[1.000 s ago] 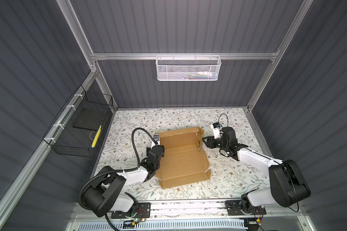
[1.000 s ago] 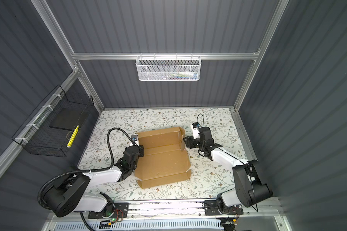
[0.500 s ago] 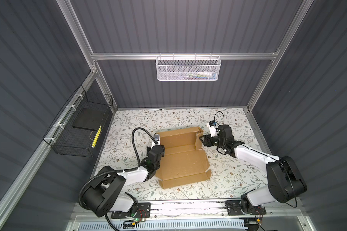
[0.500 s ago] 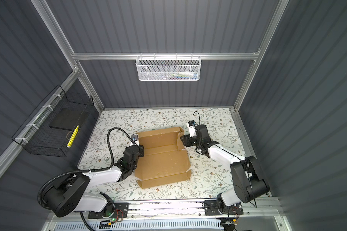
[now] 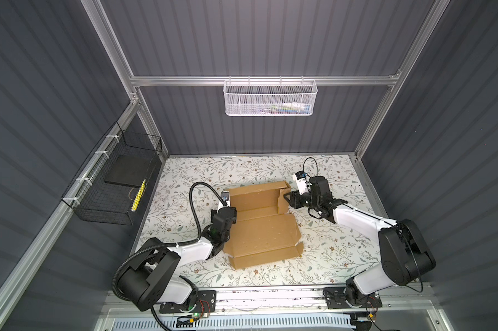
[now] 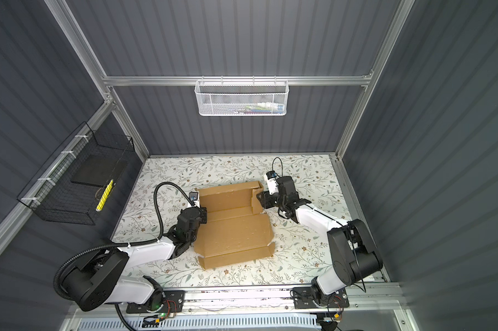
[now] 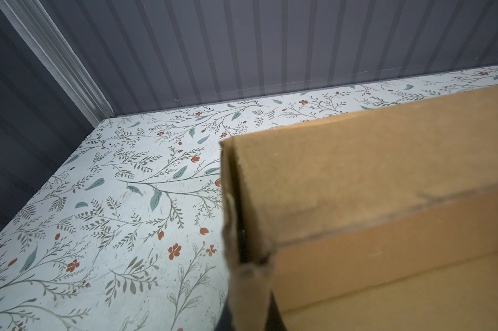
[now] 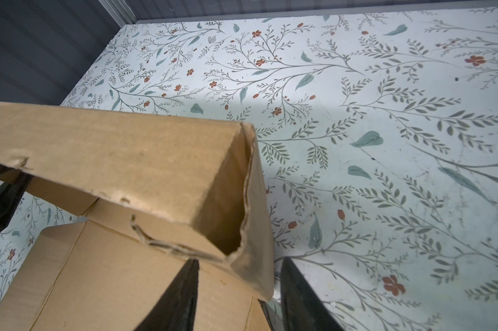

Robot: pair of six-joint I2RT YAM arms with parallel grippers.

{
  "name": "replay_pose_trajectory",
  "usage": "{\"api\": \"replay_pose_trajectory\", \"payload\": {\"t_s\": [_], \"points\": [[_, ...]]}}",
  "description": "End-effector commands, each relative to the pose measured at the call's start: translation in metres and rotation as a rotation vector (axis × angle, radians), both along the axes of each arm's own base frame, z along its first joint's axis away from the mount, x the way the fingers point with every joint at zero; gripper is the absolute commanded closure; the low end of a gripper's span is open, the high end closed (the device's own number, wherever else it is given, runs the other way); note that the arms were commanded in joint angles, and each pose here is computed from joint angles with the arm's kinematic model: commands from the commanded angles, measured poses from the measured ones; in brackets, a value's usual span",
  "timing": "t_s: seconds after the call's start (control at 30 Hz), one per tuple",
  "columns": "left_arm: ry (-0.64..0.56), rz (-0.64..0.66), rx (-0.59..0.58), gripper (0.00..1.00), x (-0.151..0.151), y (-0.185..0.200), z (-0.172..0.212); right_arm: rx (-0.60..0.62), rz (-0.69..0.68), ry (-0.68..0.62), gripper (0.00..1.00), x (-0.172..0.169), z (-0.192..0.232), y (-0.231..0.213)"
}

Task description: Fold the paper box

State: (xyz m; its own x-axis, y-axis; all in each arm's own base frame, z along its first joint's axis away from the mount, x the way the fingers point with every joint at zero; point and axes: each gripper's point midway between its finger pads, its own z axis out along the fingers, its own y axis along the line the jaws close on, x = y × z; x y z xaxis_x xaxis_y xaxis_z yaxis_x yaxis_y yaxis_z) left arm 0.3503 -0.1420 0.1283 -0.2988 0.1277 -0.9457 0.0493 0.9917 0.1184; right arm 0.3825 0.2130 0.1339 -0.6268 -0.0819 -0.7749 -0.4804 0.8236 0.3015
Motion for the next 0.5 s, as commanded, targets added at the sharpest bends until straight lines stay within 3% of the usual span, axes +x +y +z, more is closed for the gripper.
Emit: {"api": "replay_pose_trajectory", "payload": {"t_s": [0.0,0.47], "points": [[-0.018,-0.016,-0.017,1.0,0.006,-0.006,0.011,-0.012,0.014,-0.012,0.53,0.005,0.004,0.006],[-0.002,-0.034,-0.041,1.0,0.009,-0.014,0.008,-0.055,0.028,-0.013,0.57,0.006,-0.006,0.024]]}}
